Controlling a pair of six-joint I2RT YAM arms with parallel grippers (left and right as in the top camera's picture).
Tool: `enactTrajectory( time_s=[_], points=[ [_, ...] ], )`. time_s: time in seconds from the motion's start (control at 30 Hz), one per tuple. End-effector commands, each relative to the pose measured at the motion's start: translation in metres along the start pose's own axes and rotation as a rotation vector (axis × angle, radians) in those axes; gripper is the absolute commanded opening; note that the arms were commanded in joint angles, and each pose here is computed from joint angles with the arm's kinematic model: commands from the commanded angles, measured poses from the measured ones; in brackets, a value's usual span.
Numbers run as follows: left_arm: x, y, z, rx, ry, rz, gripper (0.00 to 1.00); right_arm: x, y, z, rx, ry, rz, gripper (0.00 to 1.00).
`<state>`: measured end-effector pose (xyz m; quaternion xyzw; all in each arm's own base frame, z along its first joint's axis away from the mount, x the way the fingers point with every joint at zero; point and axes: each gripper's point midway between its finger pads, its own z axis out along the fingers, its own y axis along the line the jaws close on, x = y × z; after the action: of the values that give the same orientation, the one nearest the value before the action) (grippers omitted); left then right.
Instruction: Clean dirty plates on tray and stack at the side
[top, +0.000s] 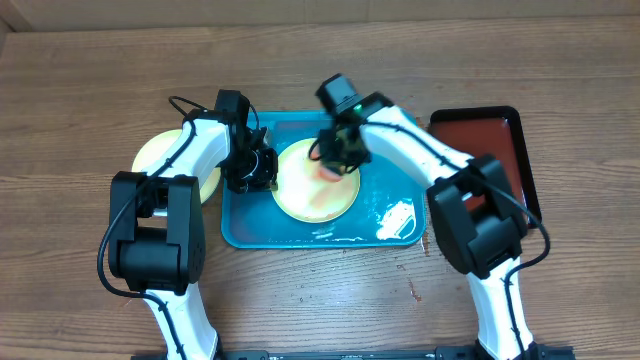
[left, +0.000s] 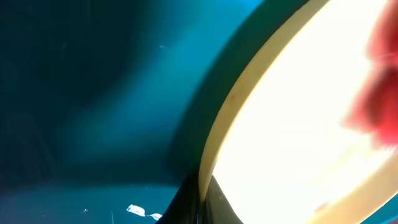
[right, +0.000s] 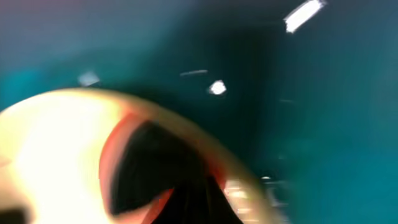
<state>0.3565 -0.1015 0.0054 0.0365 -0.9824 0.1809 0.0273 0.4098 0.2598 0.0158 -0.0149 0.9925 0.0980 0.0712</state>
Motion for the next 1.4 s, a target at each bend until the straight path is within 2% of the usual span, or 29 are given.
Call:
enactTrajectory(
  time_s=[0.0,0.2,0.4,0.67,0.93,1.1,1.3,1.37],
  points=[
    [0.005,0.003,0.005,-0.006,0.023,-0.003,0.04,-0.024,-0.047,-0.012,0.182,-0.091,0.044,0.04],
    [0.005,0.003,0.005,-0.006,0.022,-0.003,0.04,-0.021,-0.048,-0.017,0.189,-0.085,0.04,0.04],
    [0.005,0.003,0.005,-0.005,0.022,-0.002,0.04,-0.024,0.008,-0.012,-0.008,-0.108,-0.045,0.04],
    [0.005,-0.002,0.005,0.02,0.026,0.024,0.04,-0.031,0.057,-0.011,-0.152,-0.182,-0.111,0.04],
    [0.005,-0.002,0.005,0.022,0.025,0.024,0.04,-0.017,0.062,-0.009,-0.19,-0.12,-0.131,0.04],
    [0.005,-0.002,0.005,0.022,0.025,0.024,0.04,-0.001,0.051,-0.006,-0.147,-0.057,-0.199,0.04],
    [0.005,-0.002,0.005,0.021,0.026,0.024,0.04,-0.002,-0.016,-0.008,0.192,-0.063,-0.224,0.04],
    [0.005,-0.002,0.005,0.022,0.026,0.024,0.04,-0.004,-0.027,-0.01,0.247,-0.071,-0.223,0.04]
  ],
)
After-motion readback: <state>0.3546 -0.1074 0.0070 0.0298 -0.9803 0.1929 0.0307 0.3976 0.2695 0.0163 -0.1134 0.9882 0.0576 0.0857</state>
